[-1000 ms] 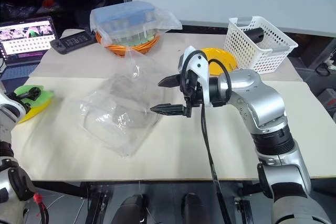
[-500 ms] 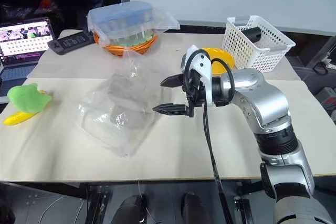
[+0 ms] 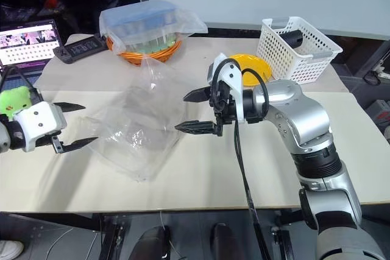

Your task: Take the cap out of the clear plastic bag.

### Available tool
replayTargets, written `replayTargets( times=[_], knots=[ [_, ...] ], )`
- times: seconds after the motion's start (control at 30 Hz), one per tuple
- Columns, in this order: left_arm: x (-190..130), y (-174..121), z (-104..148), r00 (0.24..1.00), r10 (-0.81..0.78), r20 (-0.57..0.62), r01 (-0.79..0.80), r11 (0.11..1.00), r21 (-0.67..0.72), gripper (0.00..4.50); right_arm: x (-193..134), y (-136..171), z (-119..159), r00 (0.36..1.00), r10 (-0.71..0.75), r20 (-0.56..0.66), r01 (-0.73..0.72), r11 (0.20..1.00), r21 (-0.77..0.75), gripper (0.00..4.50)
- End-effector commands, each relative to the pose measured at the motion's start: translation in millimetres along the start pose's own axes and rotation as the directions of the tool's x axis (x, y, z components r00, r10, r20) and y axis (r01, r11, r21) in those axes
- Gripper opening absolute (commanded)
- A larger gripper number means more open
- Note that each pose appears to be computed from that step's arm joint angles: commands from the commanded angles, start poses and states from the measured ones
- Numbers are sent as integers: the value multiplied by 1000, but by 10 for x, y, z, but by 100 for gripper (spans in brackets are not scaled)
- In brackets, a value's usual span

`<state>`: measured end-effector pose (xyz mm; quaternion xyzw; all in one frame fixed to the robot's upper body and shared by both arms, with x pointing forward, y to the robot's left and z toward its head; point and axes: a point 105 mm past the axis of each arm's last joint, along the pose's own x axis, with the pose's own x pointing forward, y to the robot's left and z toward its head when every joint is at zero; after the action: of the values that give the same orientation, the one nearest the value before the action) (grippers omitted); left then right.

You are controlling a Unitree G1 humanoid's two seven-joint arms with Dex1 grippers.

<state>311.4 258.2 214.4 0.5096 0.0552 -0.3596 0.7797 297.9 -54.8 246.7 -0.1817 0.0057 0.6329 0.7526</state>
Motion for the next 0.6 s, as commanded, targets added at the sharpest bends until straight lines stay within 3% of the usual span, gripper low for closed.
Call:
replayTargets(
  times=[0.03, 0.07, 0.17, 0.43, 0.5, 0.53, 0.6],
  knots=[
    [115, 68, 33, 1000, -20, 16, 18, 996, 88, 447, -122, 13, 114, 998, -54, 24, 55, 998, -34, 450],
    [154, 83, 32, 1000, -24, 18, 22, 995, 100, 447, -131, 20, 109, 998, -63, 23, 63, 998, -32, 450],
    [276, 150, 49, 999, -23, 32, 19, 992, 123, 378, -154, 27, 105, 996, -86, 22, 87, 996, -27, 450],
    [575, 248, 212, 993, -68, 99, 50, 984, 173, 83, -203, 28, 92, 992, -125, 8, 126, 992, -20, 450],
    [642, 299, 319, 988, -59, 142, 38, 989, 145, 30, -220, 58, 74, 992, -123, -3, 123, 992, -8, 450],
    [665, 313, 352, 986, -58, 155, 37, 990, 133, 6, -229, 72, 65, 993, -121, -8, 121, 993, -1, 450],
    [731, 331, 394, 984, -64, 164, 49, 994, 94, 6, -261, 167, 19, 995, -92, -29, 93, 995, 32, 450]
  ],
)
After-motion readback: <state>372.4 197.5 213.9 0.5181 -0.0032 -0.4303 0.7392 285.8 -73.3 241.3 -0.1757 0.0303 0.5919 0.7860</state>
